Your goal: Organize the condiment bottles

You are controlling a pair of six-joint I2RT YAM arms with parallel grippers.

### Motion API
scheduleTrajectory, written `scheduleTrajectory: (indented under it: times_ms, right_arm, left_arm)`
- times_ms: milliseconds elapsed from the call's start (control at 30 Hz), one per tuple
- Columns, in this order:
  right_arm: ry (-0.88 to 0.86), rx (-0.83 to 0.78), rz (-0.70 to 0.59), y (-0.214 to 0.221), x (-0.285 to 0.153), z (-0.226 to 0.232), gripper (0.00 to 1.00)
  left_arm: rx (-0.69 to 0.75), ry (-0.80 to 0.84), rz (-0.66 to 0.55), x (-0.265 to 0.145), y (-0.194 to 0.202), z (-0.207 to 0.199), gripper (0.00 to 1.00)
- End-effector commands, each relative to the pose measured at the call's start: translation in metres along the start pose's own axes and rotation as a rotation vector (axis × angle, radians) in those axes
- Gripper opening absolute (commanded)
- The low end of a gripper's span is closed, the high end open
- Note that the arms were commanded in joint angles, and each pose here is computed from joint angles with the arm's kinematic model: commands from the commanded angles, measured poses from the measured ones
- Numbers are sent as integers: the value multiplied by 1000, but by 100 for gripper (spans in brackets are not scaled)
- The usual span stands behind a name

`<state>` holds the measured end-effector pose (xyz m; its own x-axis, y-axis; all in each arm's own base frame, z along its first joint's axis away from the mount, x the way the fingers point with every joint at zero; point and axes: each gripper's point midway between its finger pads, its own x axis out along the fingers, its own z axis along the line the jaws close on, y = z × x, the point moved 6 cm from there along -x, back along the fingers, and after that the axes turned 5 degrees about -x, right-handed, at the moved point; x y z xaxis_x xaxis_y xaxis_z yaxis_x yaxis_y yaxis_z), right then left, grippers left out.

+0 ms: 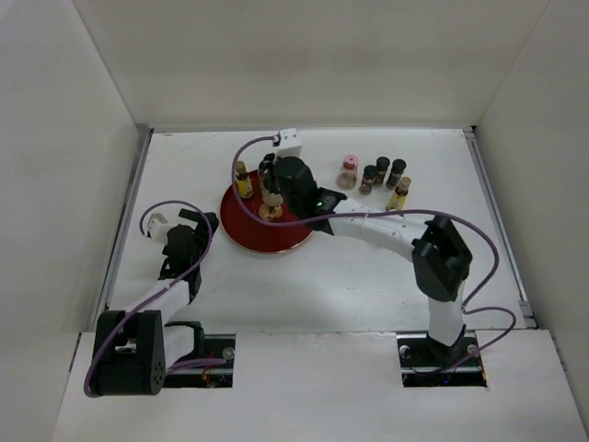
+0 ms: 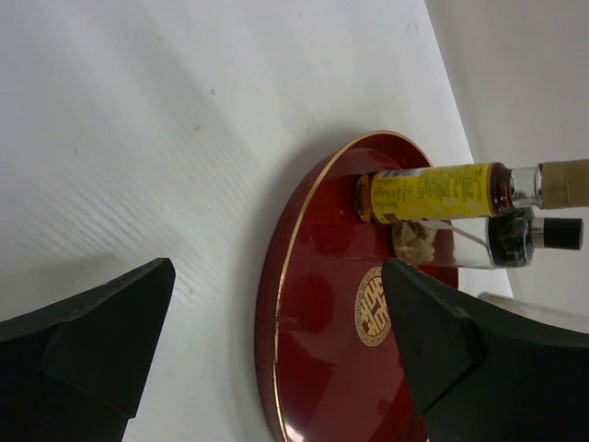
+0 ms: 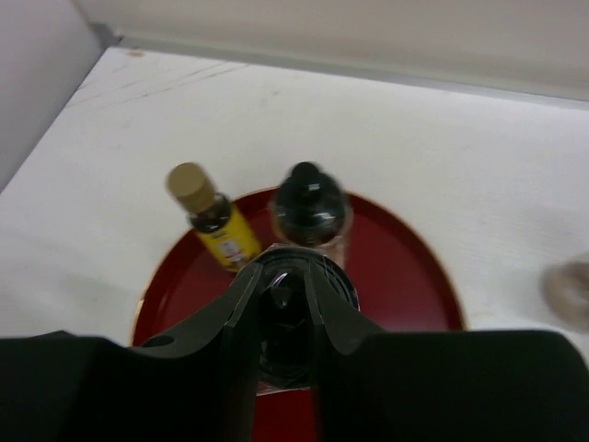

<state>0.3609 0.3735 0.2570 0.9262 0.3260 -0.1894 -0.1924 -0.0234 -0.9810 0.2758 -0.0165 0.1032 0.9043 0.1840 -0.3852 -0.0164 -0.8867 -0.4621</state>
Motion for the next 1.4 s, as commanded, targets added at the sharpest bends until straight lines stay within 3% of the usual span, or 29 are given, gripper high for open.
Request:
scheduleTrajectory:
  times_ms: [0,467,633,733,833,967,1100,1167,1233,1267,1333,1367]
  right_arm:
    - [-97,25,-105,-35,3,44,20]
    - [-235,26,-38,17,22,117,22]
    - [-237,17,-15,32,24,124,24]
    - [-232,4,-6,40,21,124,33]
    - [-231,32,-9,40,17,120,48]
    - [-277,82,-55,7,-7,113,66]
    - [-356,155,-105,-35,-42,94,74]
    - [-363,164,-129,-48,-61,79,72]
    - [-330,166,-156,-54,-78,51,62]
    - [-309,163,-163,-53,-84,39,54]
    - [-223,164,-172,-47,-100,-2,25]
    - [-164,160,-164,-39,-107,-25,18]
  left_arm:
    - [-61,41,-38,-1,-8,-4,100]
    - [-81,33,-24,1,-7,-1,100]
    - [-82,41,-31,0,-9,-2,100]
    - [-82,37,-29,0,-9,-1,100]
    - [-83,36,-27,0,-8,-1,100]
    - [-81,38,-23,0,-8,-1,100]
    - [-75,46,-18,0,-8,-3,100]
    - [-72,48,-19,0,-8,-4,100]
    - [-71,52,-15,0,-7,-5,100]
    - [-70,55,-13,-1,-7,-6,100]
    - [-69,63,-18,-2,-8,-7,100]
    - [-68,63,-23,-3,-9,-7,100]
